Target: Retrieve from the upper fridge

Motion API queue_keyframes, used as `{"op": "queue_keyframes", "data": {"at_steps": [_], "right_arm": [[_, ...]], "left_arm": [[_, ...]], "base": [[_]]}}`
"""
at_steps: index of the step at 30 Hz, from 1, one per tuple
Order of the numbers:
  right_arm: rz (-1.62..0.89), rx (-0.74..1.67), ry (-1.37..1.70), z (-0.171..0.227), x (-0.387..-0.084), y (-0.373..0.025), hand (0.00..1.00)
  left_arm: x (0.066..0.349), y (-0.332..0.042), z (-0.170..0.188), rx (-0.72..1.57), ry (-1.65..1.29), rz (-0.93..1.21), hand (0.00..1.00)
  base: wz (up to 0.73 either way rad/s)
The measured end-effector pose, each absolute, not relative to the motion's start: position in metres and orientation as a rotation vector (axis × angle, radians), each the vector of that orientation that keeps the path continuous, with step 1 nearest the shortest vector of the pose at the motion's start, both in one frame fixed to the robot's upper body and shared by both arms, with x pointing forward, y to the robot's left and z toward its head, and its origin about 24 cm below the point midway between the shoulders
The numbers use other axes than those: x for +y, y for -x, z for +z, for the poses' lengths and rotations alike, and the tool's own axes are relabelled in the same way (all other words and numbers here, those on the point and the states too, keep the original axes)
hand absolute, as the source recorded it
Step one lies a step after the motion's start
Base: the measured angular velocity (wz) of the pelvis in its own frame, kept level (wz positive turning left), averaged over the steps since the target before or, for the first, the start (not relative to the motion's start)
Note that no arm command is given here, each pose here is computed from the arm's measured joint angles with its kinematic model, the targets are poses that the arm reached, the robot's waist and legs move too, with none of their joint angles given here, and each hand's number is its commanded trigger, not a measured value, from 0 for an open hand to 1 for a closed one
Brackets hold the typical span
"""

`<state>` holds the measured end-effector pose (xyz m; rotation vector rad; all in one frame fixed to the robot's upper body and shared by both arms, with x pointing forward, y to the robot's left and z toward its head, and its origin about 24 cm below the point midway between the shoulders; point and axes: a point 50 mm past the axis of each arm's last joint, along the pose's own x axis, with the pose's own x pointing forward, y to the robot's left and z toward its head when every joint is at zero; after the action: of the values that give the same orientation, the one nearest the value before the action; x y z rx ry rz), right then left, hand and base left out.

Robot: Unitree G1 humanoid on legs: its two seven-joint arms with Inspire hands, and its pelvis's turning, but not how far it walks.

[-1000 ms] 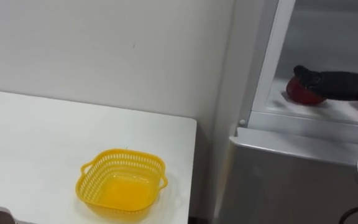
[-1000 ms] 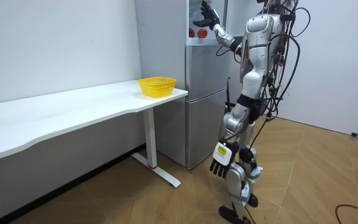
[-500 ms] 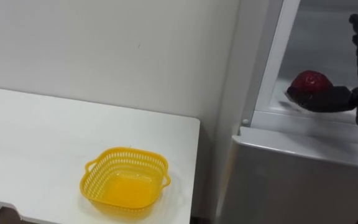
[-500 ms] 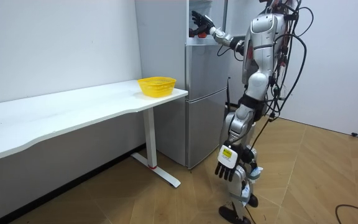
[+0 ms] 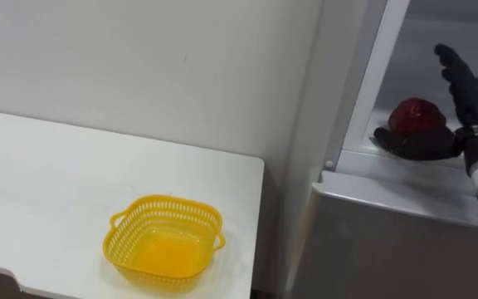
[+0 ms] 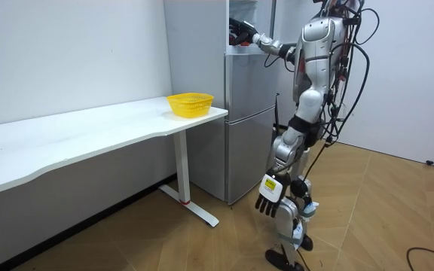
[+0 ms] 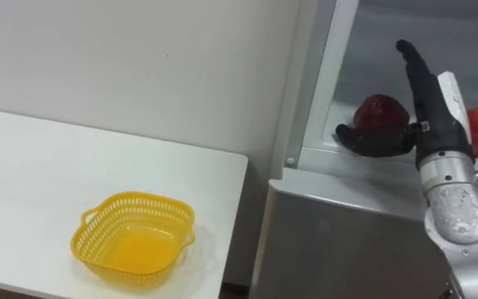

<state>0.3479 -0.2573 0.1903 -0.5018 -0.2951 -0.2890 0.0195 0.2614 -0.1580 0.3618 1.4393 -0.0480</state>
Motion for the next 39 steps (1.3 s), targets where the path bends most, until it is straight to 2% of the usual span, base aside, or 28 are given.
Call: {"op": "queue_keyframes", "data": {"at_steps": [16, 17, 18, 19, 20, 39], "right_arm": [[-0.216, -0.205, 0.435, 0.188, -0.266, -0.362, 0.0], [-0.21, -0.204, 0.436, 0.189, -0.266, -0.363, 0.05], [-0.207, -0.201, 0.435, 0.189, -0.266, -0.363, 0.62], [-0.205, -0.199, 0.435, 0.189, -0.266, -0.364, 0.93], [-0.2, -0.196, 0.434, 0.19, -0.266, -0.365, 1.0], [-0.158, -0.182, 0.452, 0.198, -0.266, -0.371, 1.0]], "left_arm": [[0.261, -0.017, -0.157, 1.448, -0.351, -0.059, 0.0], [0.261, -0.017, -0.157, 1.449, -0.351, -0.059, 0.0], [0.261, -0.017, -0.157, 1.449, -0.351, -0.058, 0.0], [0.261, -0.017, -0.157, 1.45, -0.351, -0.059, 0.0], [0.261, -0.018, -0.158, 1.451, -0.35, -0.06, 0.0], [0.257, -0.021, -0.159, 1.472, -0.341, -0.115, 0.0]], "base": [[0.0], [0.0], [0.0], [0.0], [0.0], [0.0]]}}
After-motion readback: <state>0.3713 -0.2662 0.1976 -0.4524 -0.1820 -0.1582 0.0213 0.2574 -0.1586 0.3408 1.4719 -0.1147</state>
